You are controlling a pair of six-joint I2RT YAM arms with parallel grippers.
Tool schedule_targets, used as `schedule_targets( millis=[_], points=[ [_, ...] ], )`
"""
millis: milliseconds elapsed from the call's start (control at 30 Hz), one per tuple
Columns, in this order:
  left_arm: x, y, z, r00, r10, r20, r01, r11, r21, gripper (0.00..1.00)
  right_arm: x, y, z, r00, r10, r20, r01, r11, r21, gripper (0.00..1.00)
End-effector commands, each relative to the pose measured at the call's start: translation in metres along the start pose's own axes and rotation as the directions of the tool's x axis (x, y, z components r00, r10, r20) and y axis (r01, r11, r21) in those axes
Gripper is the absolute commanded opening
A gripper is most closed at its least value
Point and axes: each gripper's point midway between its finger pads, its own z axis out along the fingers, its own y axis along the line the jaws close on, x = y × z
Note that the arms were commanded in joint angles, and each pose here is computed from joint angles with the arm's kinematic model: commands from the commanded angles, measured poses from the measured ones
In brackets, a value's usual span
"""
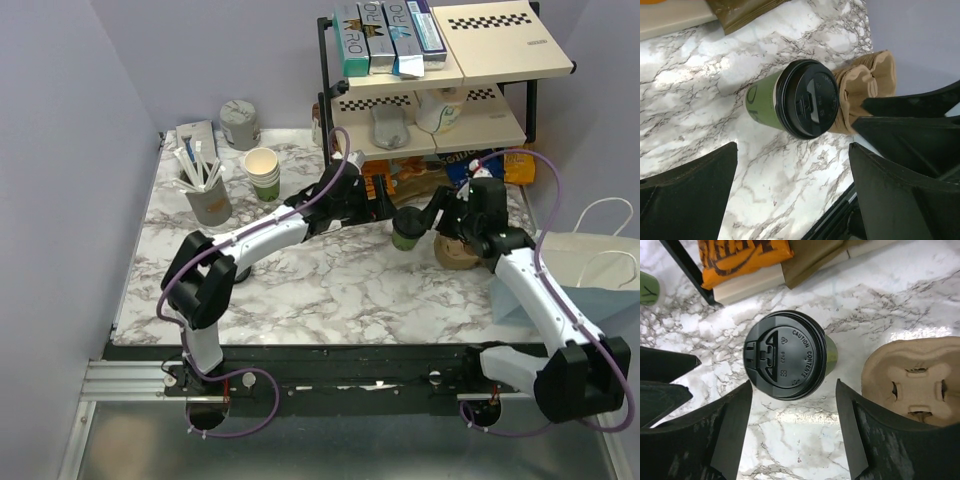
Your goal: Pack the takeout coffee
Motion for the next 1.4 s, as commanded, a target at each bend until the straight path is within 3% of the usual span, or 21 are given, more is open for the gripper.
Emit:
schedule_targets(
  millis=[0,167,267,400,667,1033,1367],
  points=[
    [-0.003,-0.004,-0.038,0.998,0.053,0.031,-0.052,0.998,-0.029,0.99,-0.019,-0.015,-0.034,0.994,-0.046,0.1,0.035,0.994,0.103,0.79],
    [0.006,0.011,-0.085,0.996,0.061,0.067,-0.055,0.995,-0.083,0.99,-0.001,-0.05,-0.047,0.995,-0.042,0.092,0.019,0.972,0.235,0.84],
    [0.013,0.022,-0.107,0.993,0.075,0.086,-0.065,0.992,-0.108,0.99,0.004,-0.068,-0.043,0.999,-0.038,0.038,0.026,0.96,0.279,0.81],
    [0.03,0.05,-0.133,0.993,0.093,0.076,-0.077,0.978,-0.193,0.99,0.005,-0.065,-0.036,0.995,-0.077,-0.058,0.09,0.961,0.26,0.6],
    [0.04,0.071,-0.172,0.988,0.092,0.122,-0.064,0.974,-0.218,0.99,0.019,-0.073,-0.014,0.975,-0.127,-0.181,0.17,0.955,0.244,0.59],
    [0.04,0.084,-0.181,0.988,0.094,0.123,-0.06,0.965,-0.257,0.99,0.037,-0.076,0.0,0.969,-0.101,-0.223,0.153,0.962,0.227,0.51],
    [0.041,0.085,-0.181,0.989,0.086,0.122,-0.052,0.965,-0.258,0.99,0.047,-0.075,0.011,0.963,-0.086,-0.255,0.14,0.969,0.203,0.5]
  ],
)
